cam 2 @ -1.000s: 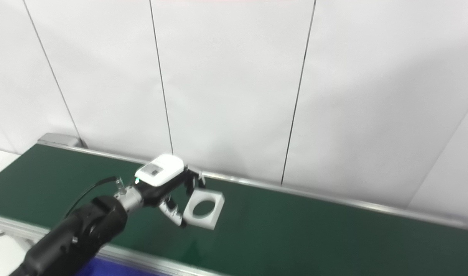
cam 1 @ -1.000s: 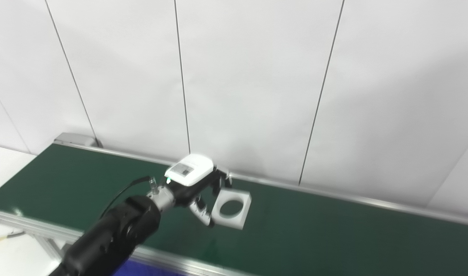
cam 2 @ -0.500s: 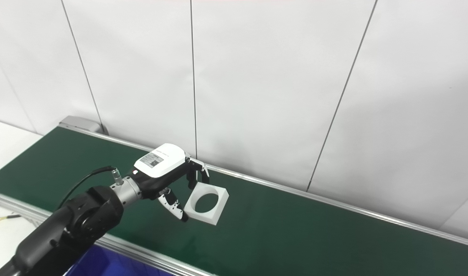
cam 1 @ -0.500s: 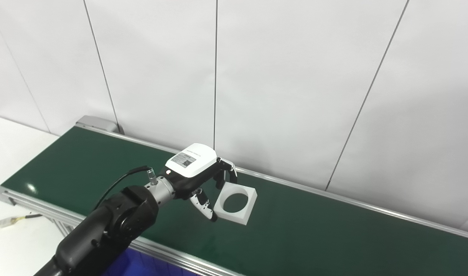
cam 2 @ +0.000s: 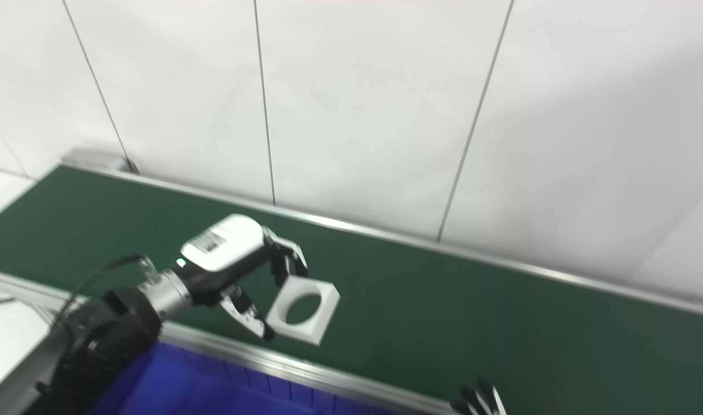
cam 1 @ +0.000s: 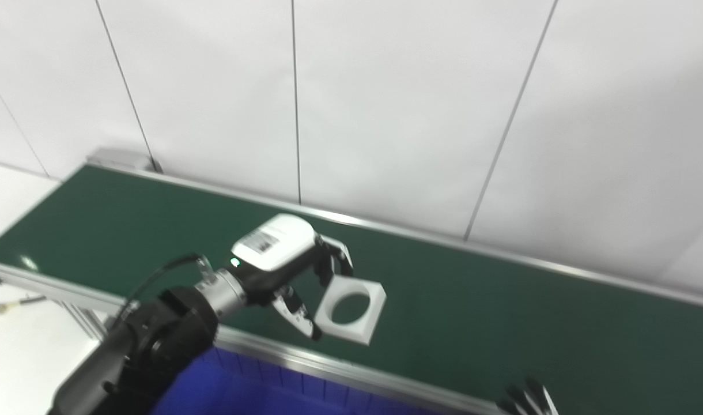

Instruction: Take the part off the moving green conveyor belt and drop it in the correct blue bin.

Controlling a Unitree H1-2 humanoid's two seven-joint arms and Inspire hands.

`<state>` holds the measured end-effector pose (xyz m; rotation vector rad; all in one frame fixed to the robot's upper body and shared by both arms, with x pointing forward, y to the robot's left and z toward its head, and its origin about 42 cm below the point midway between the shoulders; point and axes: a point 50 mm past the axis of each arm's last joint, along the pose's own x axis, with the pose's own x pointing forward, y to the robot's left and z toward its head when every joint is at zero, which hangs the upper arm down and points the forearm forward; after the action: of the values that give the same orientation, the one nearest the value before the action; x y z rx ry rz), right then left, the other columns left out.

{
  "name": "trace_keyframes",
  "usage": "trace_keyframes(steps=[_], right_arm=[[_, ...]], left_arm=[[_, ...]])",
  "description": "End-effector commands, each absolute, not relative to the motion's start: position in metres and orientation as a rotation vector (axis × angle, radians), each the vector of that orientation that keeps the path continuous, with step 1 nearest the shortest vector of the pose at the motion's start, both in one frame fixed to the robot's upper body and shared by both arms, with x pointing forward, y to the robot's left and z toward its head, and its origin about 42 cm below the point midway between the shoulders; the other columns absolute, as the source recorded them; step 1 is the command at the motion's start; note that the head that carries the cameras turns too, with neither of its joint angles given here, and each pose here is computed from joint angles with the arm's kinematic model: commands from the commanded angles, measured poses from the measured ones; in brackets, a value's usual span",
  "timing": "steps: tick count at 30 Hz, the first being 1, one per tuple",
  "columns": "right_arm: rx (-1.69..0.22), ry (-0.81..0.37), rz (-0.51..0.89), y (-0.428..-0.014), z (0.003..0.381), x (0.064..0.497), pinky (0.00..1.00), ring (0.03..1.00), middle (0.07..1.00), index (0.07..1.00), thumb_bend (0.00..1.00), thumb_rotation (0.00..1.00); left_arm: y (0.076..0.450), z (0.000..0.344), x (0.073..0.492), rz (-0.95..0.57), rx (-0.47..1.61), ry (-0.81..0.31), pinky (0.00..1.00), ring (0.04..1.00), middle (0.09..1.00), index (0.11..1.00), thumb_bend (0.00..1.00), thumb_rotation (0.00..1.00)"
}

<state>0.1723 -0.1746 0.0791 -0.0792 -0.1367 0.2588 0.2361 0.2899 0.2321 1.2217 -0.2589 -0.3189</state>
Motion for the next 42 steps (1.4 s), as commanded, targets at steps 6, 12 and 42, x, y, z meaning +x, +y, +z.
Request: trace_keyframes(steps=[6, 12, 42], right_arm=[[-0.068, -0.192, 0.261, -0.178, 0.102, 0.18, 0.66, 0.787, 0.841, 0.927, 0.59, 0.54], [-0.06, -0.19, 0.249, -0.182, 0.11, 0.183, 0.65, 0.775, 0.829, 0.913, 0.63, 0.56], [-0.047, -0.193, 0.211, -0.193, 0.124, 0.181, 0.61, 0.742, 0.799, 0.888, 0.67, 0.67]], left_arm=[[0.288, 0.243, 0.222, -0.29, 1.195, -0.288, 0.7, 0.507, 0.464, 0.509, 0.52, 0.0], [0.291, 0.242, 0.211, -0.271, 1.159, -0.25, 0.68, 0.512, 0.457, 0.51, 0.52, 0.0], [0.295, 0.152, 0.156, -0.329, 1.182, 0.062, 0.54, 0.472, 0.448, 0.511, 0.52, 0.0]])
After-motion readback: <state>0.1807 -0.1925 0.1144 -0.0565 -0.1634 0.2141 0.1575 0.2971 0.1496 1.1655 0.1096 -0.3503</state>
